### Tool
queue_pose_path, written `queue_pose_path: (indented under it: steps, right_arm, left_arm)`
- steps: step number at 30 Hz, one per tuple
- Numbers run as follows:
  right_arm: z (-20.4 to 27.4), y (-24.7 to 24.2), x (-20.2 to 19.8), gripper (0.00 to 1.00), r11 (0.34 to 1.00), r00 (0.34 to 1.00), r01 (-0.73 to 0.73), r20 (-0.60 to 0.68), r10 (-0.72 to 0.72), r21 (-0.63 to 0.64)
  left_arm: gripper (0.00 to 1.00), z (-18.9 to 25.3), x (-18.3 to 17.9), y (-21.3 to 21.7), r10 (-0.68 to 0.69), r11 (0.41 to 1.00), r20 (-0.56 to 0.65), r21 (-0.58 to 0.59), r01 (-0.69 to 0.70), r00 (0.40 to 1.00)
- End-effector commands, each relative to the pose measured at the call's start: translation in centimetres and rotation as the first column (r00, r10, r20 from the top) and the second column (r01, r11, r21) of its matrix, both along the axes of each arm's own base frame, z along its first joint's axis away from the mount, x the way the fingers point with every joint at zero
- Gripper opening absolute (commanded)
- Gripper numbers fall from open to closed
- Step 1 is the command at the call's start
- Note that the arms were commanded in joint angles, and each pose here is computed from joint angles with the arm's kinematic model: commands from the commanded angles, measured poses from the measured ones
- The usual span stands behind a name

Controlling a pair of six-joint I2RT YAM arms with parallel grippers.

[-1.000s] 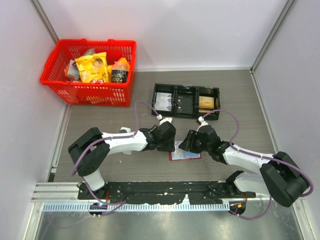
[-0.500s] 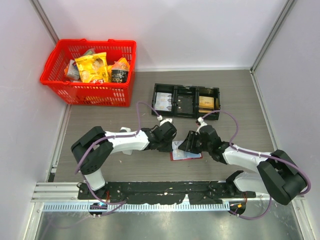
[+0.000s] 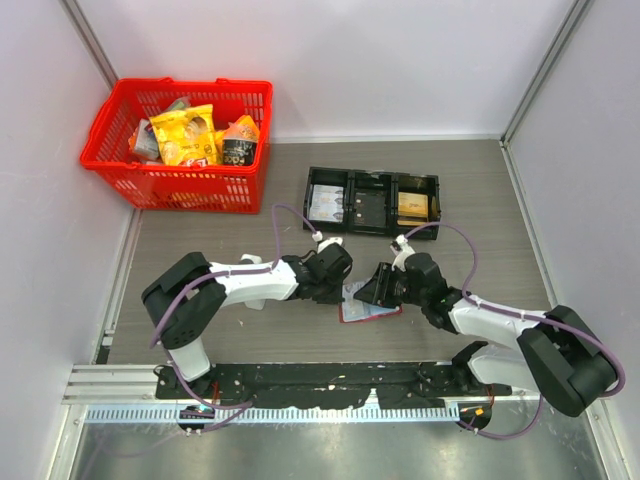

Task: Take the credit cards out of the card holder
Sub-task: Remove the credit card from the card holder.

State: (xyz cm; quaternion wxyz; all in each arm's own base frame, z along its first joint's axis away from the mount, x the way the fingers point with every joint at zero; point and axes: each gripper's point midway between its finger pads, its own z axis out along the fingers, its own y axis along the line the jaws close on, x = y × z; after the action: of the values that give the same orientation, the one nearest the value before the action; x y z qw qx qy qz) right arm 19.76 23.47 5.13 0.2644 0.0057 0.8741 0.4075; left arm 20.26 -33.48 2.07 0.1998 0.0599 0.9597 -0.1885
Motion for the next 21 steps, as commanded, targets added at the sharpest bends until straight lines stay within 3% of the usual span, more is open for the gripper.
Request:
queue_pose_path:
  steps: [1, 21]
  right_arm:
    - [2.9, 2.3, 0.0, 0.34, 0.987, 0.993, -0.091, 0.083, 0.081, 0.133]
    - [-0.2, 4.6, -1.5, 0.34, 0.963, 0.971, -0.214, -0.076, 0.229, 0.16]
  left_arm:
    - [0.03, -0.8, -1.0, 0.4, -0.004, 1.0, -0.036, 0.015, 0.004, 0.999]
    - [0.01, 0.0, -0.1, 1.9, 0.004, 0.997, 0.036, 0.076, -0.007, 0.999]
